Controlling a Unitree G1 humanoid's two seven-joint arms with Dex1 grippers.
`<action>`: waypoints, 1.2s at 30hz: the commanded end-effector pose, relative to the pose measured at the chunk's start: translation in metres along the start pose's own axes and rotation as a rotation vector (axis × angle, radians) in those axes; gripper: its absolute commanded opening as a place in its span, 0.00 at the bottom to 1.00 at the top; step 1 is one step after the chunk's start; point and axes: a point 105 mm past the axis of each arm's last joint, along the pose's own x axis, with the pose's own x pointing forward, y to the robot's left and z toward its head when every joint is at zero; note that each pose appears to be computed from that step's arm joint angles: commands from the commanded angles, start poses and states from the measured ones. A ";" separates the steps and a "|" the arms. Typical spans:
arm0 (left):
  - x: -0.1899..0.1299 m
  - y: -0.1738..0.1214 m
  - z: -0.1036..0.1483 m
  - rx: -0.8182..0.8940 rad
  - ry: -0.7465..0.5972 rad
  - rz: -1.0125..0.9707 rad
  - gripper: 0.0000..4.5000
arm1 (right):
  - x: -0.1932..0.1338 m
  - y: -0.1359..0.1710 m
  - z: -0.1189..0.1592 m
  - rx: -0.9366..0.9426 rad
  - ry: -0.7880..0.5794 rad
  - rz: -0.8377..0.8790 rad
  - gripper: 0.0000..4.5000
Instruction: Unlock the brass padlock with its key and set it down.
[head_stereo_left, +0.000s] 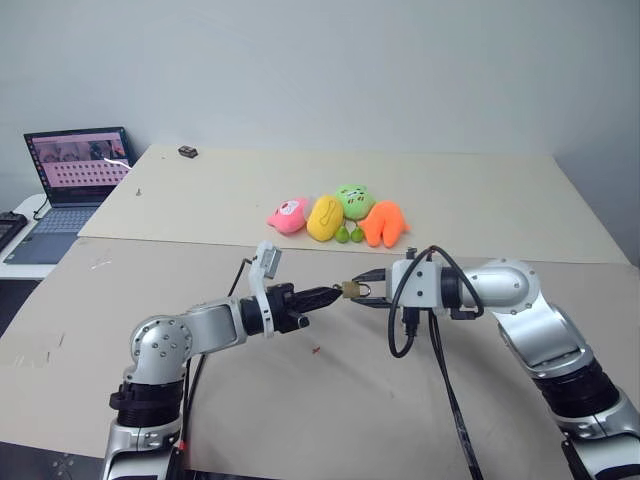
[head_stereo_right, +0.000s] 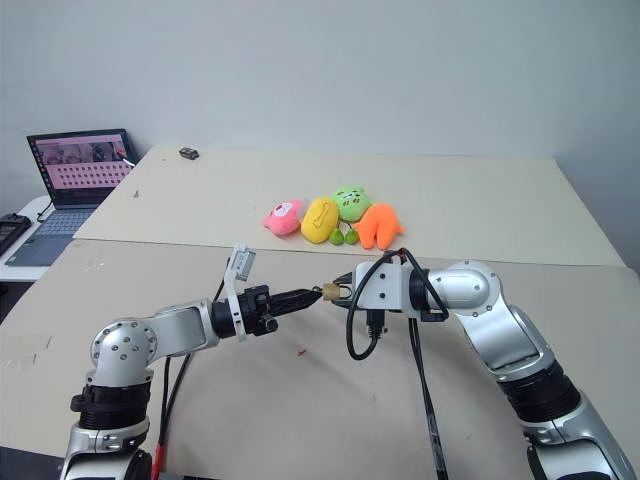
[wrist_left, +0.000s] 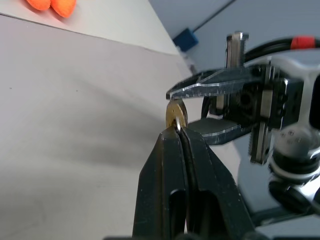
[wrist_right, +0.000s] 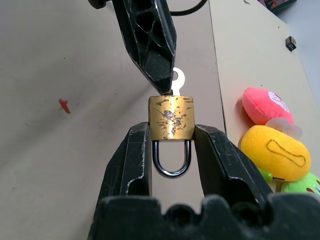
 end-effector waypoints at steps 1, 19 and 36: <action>-0.002 -0.004 0.005 -0.020 -0.035 -0.007 0.02 | -0.004 -0.003 0.014 -0.036 -0.041 -0.014 0.20; -0.001 -0.008 -0.006 0.205 0.109 0.002 0.02 | -0.004 -0.005 0.014 -0.042 -0.041 -0.012 0.20; -0.001 0.002 0.018 0.851 0.234 -0.067 0.02 | -0.005 -0.006 0.018 -0.044 -0.042 -0.012 0.20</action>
